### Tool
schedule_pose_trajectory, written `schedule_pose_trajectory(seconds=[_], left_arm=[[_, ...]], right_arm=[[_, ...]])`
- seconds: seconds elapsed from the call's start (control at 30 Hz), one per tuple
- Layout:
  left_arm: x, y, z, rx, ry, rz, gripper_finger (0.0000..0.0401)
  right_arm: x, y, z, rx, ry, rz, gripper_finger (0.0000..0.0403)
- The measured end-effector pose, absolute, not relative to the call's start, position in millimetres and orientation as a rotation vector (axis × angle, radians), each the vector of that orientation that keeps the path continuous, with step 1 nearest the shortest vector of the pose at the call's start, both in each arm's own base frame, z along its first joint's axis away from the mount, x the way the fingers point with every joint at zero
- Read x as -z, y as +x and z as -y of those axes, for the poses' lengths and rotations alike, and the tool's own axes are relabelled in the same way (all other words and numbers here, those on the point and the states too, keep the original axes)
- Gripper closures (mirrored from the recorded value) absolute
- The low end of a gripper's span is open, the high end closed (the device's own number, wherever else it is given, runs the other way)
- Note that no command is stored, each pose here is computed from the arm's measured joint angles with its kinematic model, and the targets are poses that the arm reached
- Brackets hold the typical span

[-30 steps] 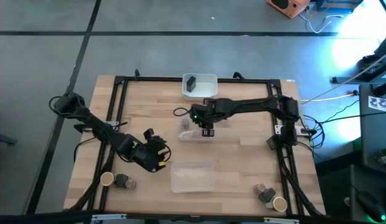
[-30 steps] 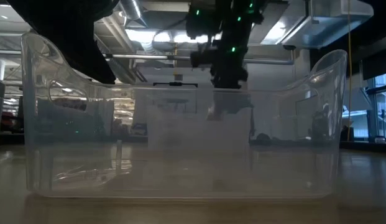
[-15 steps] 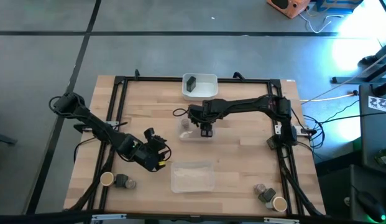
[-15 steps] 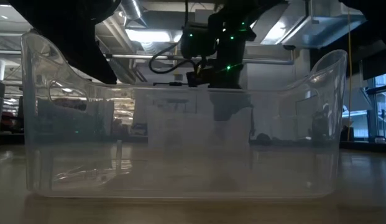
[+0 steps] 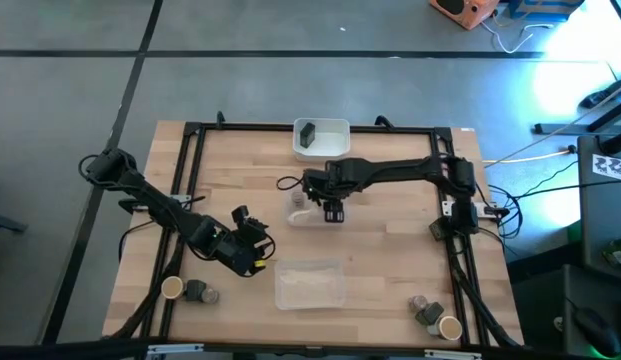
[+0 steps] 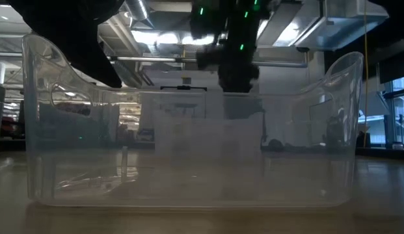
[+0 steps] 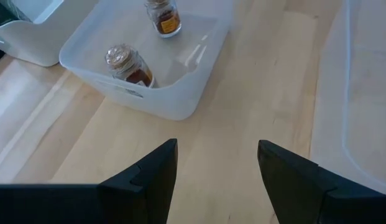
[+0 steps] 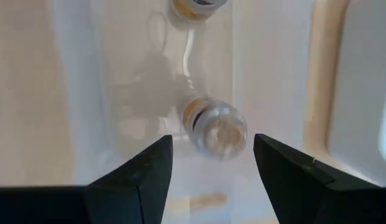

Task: Sort spices by type
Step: Put the left small brown seasoning bottle into the top transparent bin

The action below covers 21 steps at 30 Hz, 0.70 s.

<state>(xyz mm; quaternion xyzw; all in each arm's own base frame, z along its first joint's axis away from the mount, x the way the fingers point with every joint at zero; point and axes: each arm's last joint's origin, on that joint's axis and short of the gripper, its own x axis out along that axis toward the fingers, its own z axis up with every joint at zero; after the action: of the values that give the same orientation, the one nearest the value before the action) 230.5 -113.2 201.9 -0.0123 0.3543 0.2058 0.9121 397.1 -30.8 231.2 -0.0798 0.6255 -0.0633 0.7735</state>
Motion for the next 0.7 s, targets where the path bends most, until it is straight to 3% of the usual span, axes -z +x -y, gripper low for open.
schedule_pose_trajectory(seconds=[0.37, 0.57, 0.7], left_arm=[[-201.6, 230.3, 113.6, -0.404, -0.017, -0.746, 0.0196], [-201.7, 232.1, 110.8, -0.4, -0.001, -0.752, 0.019], [-203.8, 239.2, 106.5, -0.366, -0.015, -0.741, 0.0161]], right_arm=[[-285.8, 362.9, -31.3, 0.053, -0.231, -1.25, 0.0178], [-285.7, 340.2, -70.8, 0.051, -0.249, -1.198, 0.0178], [-271.7, 321.0, -94.9, 0.104, -0.266, -1.164, 0.0178]])
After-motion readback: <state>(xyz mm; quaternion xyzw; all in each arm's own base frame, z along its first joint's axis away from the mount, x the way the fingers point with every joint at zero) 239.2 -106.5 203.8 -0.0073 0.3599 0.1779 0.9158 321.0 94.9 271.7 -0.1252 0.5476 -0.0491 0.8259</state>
